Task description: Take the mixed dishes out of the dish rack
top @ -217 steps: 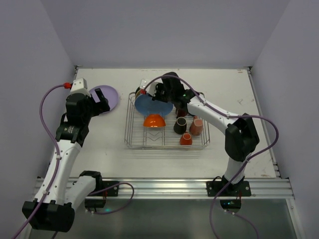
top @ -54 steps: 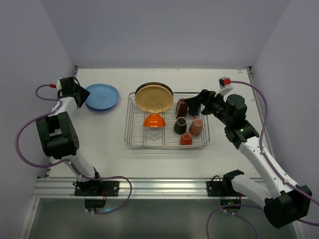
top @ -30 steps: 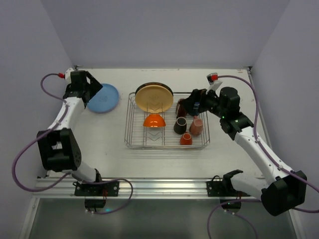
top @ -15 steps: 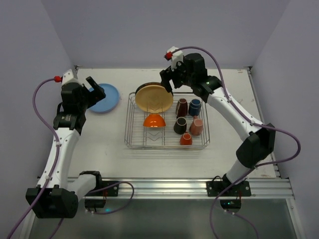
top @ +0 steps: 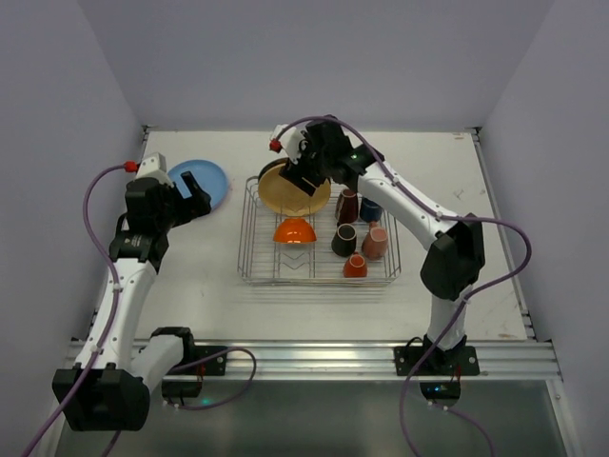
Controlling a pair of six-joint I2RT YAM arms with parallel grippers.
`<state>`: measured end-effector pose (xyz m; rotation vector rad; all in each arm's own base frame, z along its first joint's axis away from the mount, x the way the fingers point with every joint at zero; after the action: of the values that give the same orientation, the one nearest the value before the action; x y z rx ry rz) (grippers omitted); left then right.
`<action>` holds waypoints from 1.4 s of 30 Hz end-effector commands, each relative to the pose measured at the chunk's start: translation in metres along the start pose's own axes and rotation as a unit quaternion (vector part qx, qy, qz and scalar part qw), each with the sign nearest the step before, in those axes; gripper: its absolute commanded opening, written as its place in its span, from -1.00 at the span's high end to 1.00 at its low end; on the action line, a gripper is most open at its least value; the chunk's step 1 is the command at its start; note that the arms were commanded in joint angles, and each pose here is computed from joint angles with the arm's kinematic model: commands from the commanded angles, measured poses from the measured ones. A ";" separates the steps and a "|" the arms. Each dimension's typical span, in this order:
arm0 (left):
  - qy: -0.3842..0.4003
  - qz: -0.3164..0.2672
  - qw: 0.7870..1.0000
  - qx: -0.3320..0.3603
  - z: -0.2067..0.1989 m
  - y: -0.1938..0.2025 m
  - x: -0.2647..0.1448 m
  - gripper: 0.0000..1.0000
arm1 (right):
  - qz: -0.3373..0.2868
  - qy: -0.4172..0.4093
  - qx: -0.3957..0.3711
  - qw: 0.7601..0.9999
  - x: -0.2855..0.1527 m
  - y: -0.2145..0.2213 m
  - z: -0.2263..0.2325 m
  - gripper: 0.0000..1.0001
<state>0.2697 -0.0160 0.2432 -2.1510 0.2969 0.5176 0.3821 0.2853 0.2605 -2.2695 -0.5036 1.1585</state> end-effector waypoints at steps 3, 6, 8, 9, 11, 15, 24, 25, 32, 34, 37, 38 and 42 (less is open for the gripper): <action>0.028 -0.003 0.999 0.022 -0.007 -0.004 0.004 -1.00 | 0.004 0.018 -0.038 0.999 0.004 -0.007 -0.015 -0.38; 0.027 0.001 0.999 0.022 -0.006 -0.002 0.005 -1.00 | 0.003 0.025 -0.042 0.999 0.006 -0.009 -0.018 -0.37; 0.028 0.001 0.999 0.022 -0.006 -0.002 0.005 -1.00 | 0.003 0.025 -0.047 0.999 0.010 -0.008 -0.018 -0.37; 0.030 0.000 0.999 0.022 -0.007 -0.003 0.004 -1.00 | 0.003 0.024 -0.049 0.999 0.011 -0.009 -0.018 -0.37; 0.031 0.000 0.999 0.023 -0.007 -0.003 0.005 -1.00 | 0.008 0.019 -0.051 0.998 0.017 -0.006 -0.017 -0.36; 0.032 0.002 0.999 0.023 -0.007 -0.002 0.005 -1.00 | 0.015 0.007 -0.055 0.998 0.024 -0.002 -0.013 -0.26; 0.033 0.003 0.999 0.025 -0.007 -0.002 0.005 -1.00 | 0.005 -0.011 -0.063 0.998 0.034 0.002 -0.006 -0.08; 0.033 0.003 0.999 0.026 -0.007 -0.002 0.005 -1.00 | 0.003 -0.012 -0.066 0.998 0.034 0.002 -0.005 -0.05; 0.036 0.004 0.999 0.028 -0.007 -0.001 0.004 -1.00 | -0.016 -0.013 -0.079 0.997 0.039 0.000 -0.004 0.20; 0.035 0.004 0.999 0.028 -0.007 -0.001 0.004 -1.00 | -0.017 -0.009 -0.093 0.995 0.041 0.004 -0.003 0.29; 0.036 0.007 0.999 0.028 -0.007 0.000 0.005 -1.00 | -0.026 0.006 -0.110 0.994 0.042 0.006 -0.003 0.42; 0.038 0.009 0.999 0.028 -0.008 0.000 0.006 -1.00 | -0.032 0.012 -0.114 0.993 0.042 0.005 -0.005 0.45; 0.039 0.011 0.999 0.028 -0.008 0.000 0.006 -1.00 | -0.044 0.021 -0.133 0.990 0.040 0.007 -0.002 0.58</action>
<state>0.2740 -0.0205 0.2409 -2.1400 0.3521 0.4884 0.4091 0.2969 0.2144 -2.4354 -0.6767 1.1582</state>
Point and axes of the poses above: each gripper's point midway between its finger pads, its own x axis out along the fingers, its own z axis along the line the jaws close on, y = z × x, the point moved 6 cm from there along -x, back along the fingers, and after that the axes turned 14 degrees about -x, right-handed, at the moved point
